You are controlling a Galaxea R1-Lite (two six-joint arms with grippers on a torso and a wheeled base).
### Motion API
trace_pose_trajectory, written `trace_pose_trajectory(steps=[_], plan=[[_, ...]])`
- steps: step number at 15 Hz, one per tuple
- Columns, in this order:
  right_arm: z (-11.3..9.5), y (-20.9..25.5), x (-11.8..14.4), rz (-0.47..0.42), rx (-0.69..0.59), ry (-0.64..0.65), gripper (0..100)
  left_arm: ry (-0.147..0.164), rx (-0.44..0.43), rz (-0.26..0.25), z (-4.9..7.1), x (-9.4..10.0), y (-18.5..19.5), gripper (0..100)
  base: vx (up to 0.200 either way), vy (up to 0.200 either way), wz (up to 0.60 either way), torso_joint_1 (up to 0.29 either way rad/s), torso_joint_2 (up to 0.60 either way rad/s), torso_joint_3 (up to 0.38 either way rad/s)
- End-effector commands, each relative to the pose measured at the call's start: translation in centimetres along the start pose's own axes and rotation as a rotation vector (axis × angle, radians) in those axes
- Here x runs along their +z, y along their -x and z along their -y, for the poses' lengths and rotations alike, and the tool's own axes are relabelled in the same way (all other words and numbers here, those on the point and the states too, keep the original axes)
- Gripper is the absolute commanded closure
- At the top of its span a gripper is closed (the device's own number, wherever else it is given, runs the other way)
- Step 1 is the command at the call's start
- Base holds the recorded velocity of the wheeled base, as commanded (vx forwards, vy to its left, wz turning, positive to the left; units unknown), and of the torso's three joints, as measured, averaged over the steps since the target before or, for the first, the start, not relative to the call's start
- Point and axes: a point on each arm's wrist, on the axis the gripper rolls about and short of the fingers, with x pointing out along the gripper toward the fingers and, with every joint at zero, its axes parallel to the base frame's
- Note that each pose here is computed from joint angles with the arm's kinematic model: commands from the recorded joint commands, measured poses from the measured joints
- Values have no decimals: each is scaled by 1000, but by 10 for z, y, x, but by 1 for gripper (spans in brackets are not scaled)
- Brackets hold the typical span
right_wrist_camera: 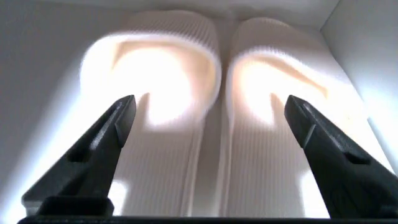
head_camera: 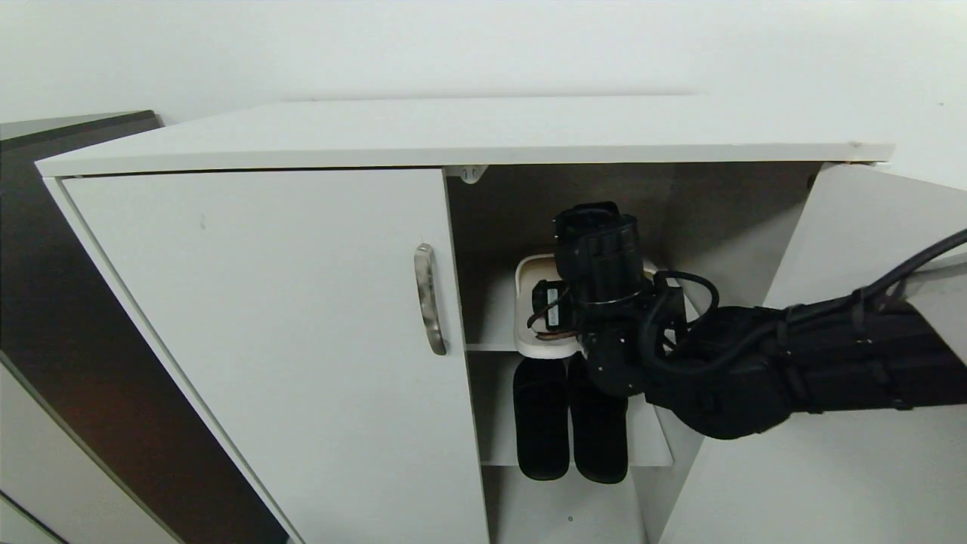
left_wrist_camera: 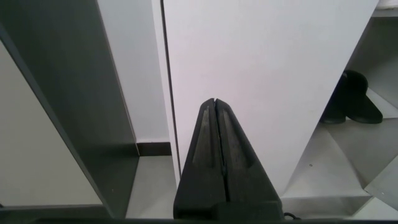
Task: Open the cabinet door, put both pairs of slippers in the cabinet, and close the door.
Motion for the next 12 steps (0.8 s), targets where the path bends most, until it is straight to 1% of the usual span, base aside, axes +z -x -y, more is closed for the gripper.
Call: trace_pose_trajectory(steps=[1,4,8,12], plan=[[12,42,4,18,61,-10,100,0,1,-1,0,0,0,100,0,0,0,0,0,0],[24,69,-1,28,107,-14,100,0,0,-1,0,0,0,100,0,0,0,0,0,0],[33,101,-8,13,175,-23,100,-1,0,-1,0,0,0,100,0,0,0,0,0,0],[33,104,-14,0,183,-18,100,-3,0,-1,0,0,0,100,0,0,0,0,0,0]])
